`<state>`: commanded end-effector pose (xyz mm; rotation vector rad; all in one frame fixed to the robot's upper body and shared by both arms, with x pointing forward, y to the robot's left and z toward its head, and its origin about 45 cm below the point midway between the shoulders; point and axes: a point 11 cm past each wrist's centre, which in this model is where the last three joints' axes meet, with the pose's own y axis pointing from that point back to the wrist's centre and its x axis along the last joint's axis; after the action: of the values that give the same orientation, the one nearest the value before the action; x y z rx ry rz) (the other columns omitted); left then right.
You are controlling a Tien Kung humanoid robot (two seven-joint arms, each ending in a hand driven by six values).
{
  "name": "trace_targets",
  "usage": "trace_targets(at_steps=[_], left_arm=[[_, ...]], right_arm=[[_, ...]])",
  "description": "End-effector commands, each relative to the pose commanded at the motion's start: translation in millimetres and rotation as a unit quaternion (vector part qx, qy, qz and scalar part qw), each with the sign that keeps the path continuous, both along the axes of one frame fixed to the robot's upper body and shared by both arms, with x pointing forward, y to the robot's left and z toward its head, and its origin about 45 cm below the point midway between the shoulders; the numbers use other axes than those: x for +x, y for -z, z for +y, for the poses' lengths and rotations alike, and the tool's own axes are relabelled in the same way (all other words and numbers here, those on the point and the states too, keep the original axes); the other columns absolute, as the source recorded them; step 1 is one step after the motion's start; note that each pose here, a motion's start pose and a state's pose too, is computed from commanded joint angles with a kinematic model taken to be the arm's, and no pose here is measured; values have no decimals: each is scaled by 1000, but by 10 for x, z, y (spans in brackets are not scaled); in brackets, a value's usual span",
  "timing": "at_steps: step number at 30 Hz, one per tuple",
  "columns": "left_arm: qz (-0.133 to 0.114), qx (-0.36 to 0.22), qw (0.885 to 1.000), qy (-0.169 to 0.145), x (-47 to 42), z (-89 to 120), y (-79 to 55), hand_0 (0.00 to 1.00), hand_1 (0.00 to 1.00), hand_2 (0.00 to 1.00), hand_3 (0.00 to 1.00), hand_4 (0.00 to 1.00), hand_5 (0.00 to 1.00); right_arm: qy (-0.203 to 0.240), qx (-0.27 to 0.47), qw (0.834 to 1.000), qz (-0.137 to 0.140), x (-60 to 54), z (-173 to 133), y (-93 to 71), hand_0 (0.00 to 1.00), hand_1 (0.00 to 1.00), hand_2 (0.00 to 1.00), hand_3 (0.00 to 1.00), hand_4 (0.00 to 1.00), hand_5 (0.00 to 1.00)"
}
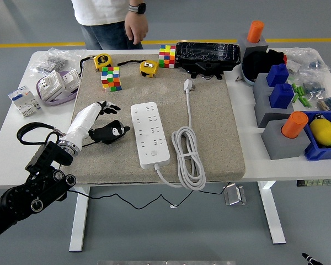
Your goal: Put the plug near the board,insert it into the board,press the button,pull the plug out
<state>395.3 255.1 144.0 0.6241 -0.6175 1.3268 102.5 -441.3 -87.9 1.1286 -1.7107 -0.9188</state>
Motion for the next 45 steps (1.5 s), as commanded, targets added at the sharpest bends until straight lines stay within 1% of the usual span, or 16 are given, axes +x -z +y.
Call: trace_targets(at_steps=[2, 4, 5, 10, 11, 14, 16, 17, 20, 24, 26, 29, 35, 40, 41, 45], left_arm=[[-8, -21, 1000, -5, -16, 9, -50, 690, 672, 665, 658, 984, 411], [-9, -59, 998, -19, -34, 41, -94, 690, 672, 665, 658, 984, 411], [-8, -78, 997, -27, -44, 61, -107, 670, 644, 623, 613, 944, 424], [-16, -204, 976, -76, -104, 245, -195, 670, 644, 623, 613, 944, 424], [-15, -221, 971, -86, -107, 287, -185, 601, 609, 572, 578, 848, 396], [2, -261, 958, -118, -121, 413, -113, 601, 609, 572, 578, 848, 396], [13, -285, 949, -138, -154, 501, -64, 601, 609, 572, 578, 848, 396], [12, -290, 946, -144, -166, 534, -61, 576, 591, 562, 578, 844, 399], [5, -298, 942, -154, -197, 619, -80, 576, 591, 562, 578, 844, 399], [-9, -304, 939, -161, -224, 728, -150, 575, 583, 561, 579, 847, 405], [-9, -311, 936, -165, -235, 776, -177, 575, 583, 561, 579, 847, 405], [-16, -311, 936, -167, -263, 841, -223, 573, 577, 558, 579, 850, 409], [-14, -306, 937, -168, -295, 883, -227, 559, 575, 557, 574, 837, 408], [-9, -304, 938, -165, -316, 854, -203, 559, 575, 557, 574, 837, 408], [-8, -303, 939, -163, -318, 843, -197, 555, 575, 556, 575, 813, 386], [0, -300, 940, -161, -324, 815, -174, 555, 575, 556, 575, 813, 386]], right_arm=[[-1, 0, 1000, 0, 9, 0, -2, 606, 643, 644, 554, 955, 492], [-2, -1, 1000, -2, 26, -1, -7, 606, 643, 644, 554, 955, 492], [-2, -1, 1000, -2, 33, -3, -9, 606, 642, 644, 553, 953, 492], [-5, -3, 1000, -2, 42, -3, -9, 606, 642, 644, 553, 953, 492], [-5, -3, 1000, -1, 36, -1, -6, 606, 643, 644, 553, 953, 492], [-6, -2, 1000, 3, 25, 11, 5, 606, 643, 644, 553, 953, 492], [-7, -3, 1000, 5, 23, 20, 13, 606, 643, 644, 553, 953, 492], [-8, -2, 1000, 5, 30, 25, 13, 606, 643, 643, 553, 952, 493], [-11, -3, 1000, 2, 71, 30, 6, 606, 643, 643, 553, 952, 493], [-19, -5, 1000, 0, 130, 29, -10, 606, 641, 643, 553, 950, 494], [-21, -6, 1000, -1, 145, 25, -15, 606, 641, 643, 553, 950, 494], [-24, -8, 1000, 2, 144, 11, -18, 605, 642, 642, 552, 948, 493], [-24, -10, 1000, 12, 63, -4, 1, 605, 643, 642, 552, 947, 493], [-24, -9, 999, 19, -7, 6, 23, 605, 643, 642, 552, 947, 493], [-23, -9, 999, 20, -22, 7, 27, 605, 642, 642, 552, 947, 494], [-24, -9, 999, 23, -52, 0, 31, 605, 642, 642, 552, 947, 494]])
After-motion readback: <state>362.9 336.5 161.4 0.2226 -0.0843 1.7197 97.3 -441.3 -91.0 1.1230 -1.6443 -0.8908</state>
